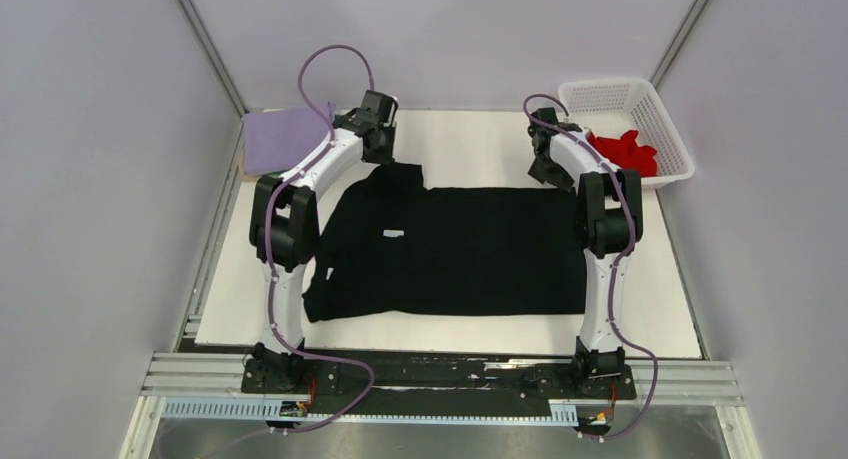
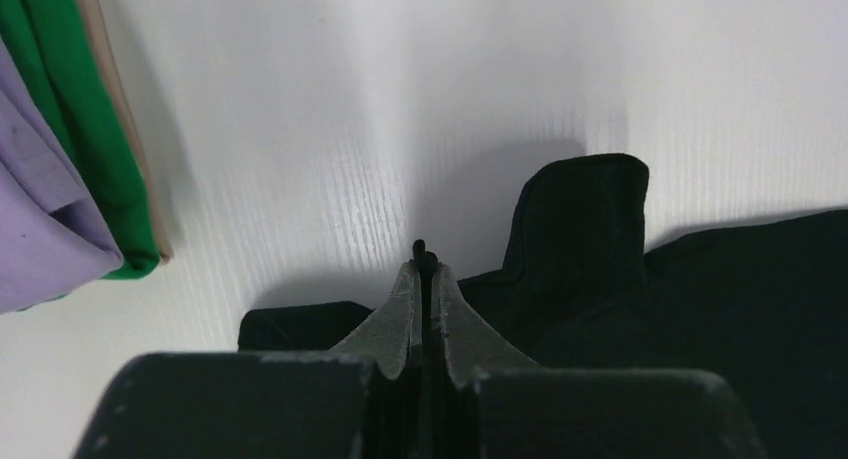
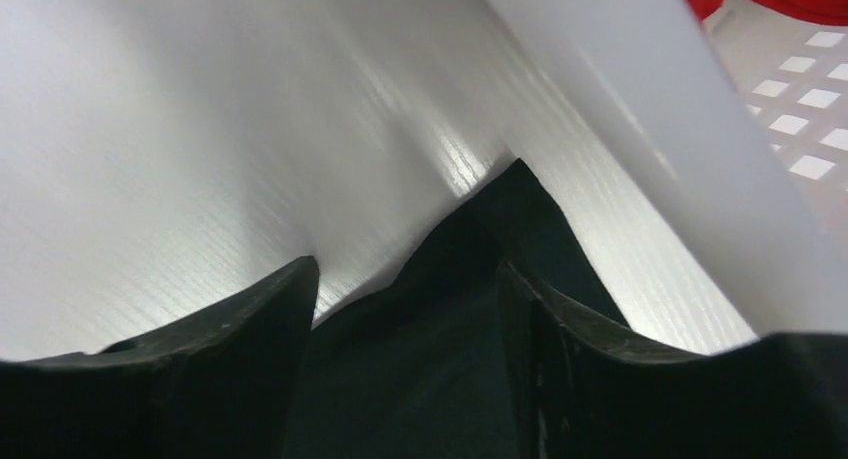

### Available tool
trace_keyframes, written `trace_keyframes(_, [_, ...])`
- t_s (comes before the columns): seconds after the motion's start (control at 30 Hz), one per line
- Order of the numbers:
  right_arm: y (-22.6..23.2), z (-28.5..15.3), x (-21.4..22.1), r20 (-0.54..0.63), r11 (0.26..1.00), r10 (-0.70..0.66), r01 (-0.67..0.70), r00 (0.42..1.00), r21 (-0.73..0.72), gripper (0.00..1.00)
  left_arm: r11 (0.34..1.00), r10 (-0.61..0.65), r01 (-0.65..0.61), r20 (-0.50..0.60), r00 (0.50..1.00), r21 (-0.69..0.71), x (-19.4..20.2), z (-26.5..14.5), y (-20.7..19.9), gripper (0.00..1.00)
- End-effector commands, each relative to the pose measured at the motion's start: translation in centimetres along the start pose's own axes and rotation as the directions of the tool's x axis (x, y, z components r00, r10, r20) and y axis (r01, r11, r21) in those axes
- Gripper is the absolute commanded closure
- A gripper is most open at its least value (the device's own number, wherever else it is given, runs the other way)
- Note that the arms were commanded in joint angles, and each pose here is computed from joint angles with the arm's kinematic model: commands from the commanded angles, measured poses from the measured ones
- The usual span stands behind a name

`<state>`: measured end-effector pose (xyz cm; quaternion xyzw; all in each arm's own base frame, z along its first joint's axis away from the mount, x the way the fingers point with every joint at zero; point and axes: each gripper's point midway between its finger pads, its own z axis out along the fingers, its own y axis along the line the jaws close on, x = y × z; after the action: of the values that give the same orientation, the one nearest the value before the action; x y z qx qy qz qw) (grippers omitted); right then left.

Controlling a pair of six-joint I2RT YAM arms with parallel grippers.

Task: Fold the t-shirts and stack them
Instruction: Grab the side of the flattened tshirt furthest away from the robot with both arms

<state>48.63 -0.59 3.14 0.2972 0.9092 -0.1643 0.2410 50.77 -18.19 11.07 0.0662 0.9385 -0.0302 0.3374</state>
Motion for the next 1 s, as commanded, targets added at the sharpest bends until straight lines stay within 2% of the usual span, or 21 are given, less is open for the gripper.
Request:
trace_keyframes(0.0, [-2.2,0.2,1.2,-0.020,0.997,-0.009,0.010,1.000,0.081,0.41,0.998,-0.032,0.025,0.115,0.993,0.055,-3.0,-4.1,-0.9,1.00])
trace_keyframes(0.33, [-2.9,-0.6,1.0,0.001,0.995,0.015,-0.015,1.000,0.095,0.83,0.991,-0.015,-0.002,0.128,0.992,0.135,-1.6,-6.3,-2.0,1.00])
trace_keyframes(0.5, [-2.1,-2.1,-0.2,0.042,0.999,0.015,-0.017,0.999,0.047,0.99,0.988,-0.001,-0.021,0.138,0.990,0.156,-0.6,-7.6,-2.0,1.00])
trace_keyframes(0.7, [-1.5,-5.0,-0.7,0.091,0.998,0.025,-0.020,0.996,-0.054,1.00,0.978,0.008,-0.035,0.131,0.991,0.207,1.2,-9.0,-2.5,1.00])
trace_keyframes(0.97, [-3.0,-7.7,2.0,0.098,0.994,-0.014,0.024,0.995,-0.103,1.00,0.974,-0.019,-0.010,0.124,0.992,0.226,4.5,-11.9,-2.4,1.00])
